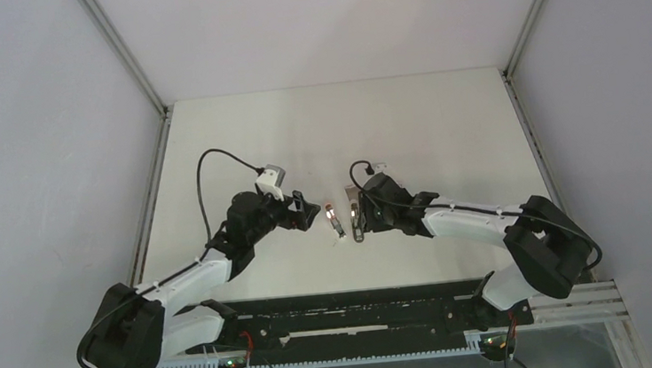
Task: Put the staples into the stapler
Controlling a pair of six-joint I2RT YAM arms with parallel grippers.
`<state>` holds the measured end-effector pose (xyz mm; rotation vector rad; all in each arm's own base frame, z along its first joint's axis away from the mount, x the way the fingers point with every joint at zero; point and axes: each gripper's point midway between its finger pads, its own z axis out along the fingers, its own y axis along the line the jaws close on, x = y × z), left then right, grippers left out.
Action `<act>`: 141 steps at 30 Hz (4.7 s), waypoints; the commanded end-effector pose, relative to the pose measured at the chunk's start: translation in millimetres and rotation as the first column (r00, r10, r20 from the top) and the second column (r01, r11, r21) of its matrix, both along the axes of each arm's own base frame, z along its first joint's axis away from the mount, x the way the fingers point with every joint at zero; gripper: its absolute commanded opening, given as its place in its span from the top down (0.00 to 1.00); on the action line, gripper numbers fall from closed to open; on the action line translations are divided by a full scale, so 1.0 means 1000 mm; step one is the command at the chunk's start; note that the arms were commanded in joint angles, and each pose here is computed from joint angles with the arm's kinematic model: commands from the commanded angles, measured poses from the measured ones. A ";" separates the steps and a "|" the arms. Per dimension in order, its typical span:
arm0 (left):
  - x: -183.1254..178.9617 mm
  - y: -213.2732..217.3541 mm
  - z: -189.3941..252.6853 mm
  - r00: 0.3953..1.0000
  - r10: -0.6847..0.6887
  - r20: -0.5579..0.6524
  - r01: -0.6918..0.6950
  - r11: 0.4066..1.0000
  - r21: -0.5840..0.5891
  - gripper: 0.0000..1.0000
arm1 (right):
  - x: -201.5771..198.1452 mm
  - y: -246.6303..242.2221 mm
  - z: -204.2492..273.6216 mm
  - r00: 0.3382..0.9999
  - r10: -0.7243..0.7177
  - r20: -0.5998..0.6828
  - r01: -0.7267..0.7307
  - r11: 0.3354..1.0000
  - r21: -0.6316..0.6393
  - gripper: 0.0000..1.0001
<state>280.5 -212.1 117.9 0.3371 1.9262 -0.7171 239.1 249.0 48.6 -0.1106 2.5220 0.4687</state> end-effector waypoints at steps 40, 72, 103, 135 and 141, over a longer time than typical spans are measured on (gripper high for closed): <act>0.027 -0.066 -0.001 0.973 -0.231 -0.002 0.230 0.972 -0.051 0.22 | 0.016 -0.002 0.054 0.992 0.011 0.129 -0.035 0.982 0.185 0.60; 0.021 -0.021 -0.029 0.988 0.060 0.141 -0.090 0.972 0.216 0.88 | 0.009 -0.033 0.063 0.981 -0.034 0.190 -0.009 0.976 0.219 0.60; -0.028 -0.031 -0.041 0.949 0.147 0.279 -0.287 0.768 0.573 0.70 | 0.000 -0.007 0.053 0.984 0.007 0.176 -0.047 0.973 0.227 0.62; -0.036 -0.071 -0.030 0.969 -0.205 -0.135 0.205 0.979 -0.013 0.16 | -0.006 -0.039 0.081 0.972 -0.032 0.233 -0.031 0.964 0.264 0.57; -0.033 -0.068 -0.060 0.953 -0.188 -0.236 0.190 0.982 -0.014 0.16 | -0.008 -0.043 0.081 0.971 -0.041 0.234 -0.023 0.964 0.265 0.55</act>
